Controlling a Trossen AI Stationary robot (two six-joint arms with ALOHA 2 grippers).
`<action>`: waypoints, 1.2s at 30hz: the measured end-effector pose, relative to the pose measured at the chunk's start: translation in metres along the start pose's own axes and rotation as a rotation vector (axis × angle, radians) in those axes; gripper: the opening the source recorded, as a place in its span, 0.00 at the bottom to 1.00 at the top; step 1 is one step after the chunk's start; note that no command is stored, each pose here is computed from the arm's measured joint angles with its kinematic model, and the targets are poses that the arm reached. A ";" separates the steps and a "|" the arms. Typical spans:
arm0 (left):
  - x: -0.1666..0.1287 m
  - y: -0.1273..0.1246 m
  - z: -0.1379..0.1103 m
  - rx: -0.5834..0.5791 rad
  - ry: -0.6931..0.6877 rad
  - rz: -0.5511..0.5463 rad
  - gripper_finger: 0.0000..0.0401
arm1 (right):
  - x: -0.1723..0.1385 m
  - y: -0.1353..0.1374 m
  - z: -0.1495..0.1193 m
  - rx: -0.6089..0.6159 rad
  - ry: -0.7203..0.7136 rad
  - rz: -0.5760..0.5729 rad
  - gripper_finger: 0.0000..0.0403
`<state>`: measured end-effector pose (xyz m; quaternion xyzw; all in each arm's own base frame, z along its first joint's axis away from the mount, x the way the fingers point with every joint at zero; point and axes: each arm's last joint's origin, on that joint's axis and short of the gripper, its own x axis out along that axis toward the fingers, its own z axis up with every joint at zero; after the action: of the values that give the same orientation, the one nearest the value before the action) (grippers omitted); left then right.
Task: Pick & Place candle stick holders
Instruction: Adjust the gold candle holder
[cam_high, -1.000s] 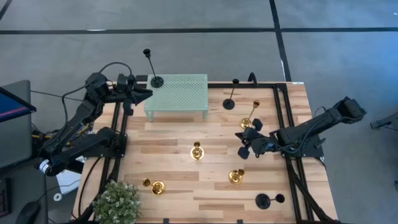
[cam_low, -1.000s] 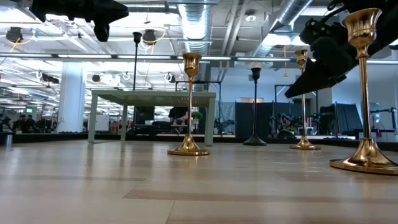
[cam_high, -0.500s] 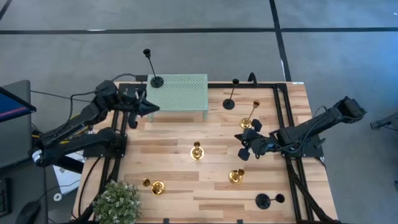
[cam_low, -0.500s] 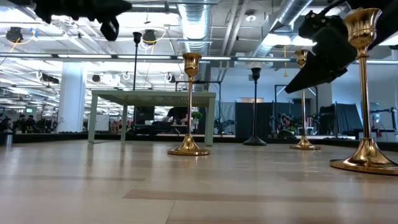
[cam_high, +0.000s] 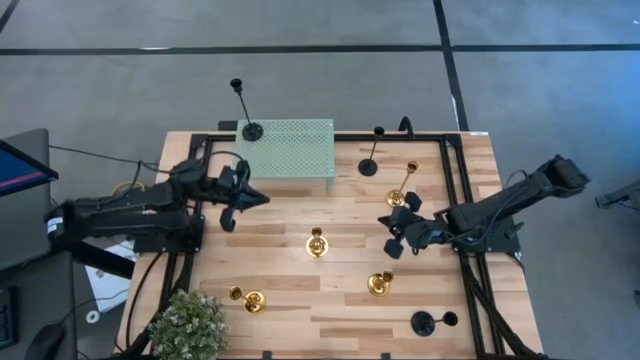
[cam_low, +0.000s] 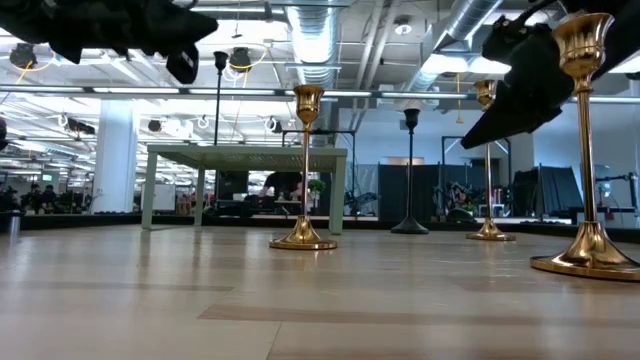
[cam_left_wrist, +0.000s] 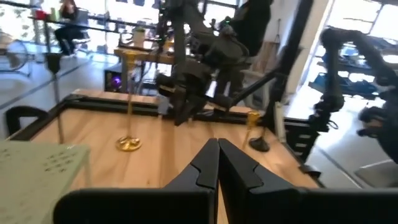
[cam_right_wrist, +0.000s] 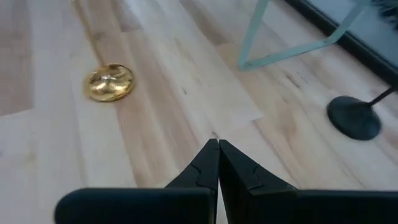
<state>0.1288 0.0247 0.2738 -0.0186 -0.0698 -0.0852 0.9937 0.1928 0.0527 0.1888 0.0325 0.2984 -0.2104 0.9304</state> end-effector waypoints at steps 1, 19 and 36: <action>0.001 -0.002 0.000 0.015 -0.001 -0.002 0.01 | -0.003 -0.001 0.002 0.000 0.000 0.001 0.00; 0.021 0.003 -0.017 0.041 0.101 0.072 0.01 | -0.054 -0.018 0.005 0.132 0.185 0.020 0.00; 0.021 0.003 -0.015 0.047 0.081 0.071 0.01 | -0.055 -0.025 0.006 0.118 0.188 -0.025 0.00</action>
<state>0.1515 0.0231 0.2614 0.0059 -0.0306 -0.0490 0.9983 0.1459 0.0491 0.2268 0.1031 0.3717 -0.2350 0.8922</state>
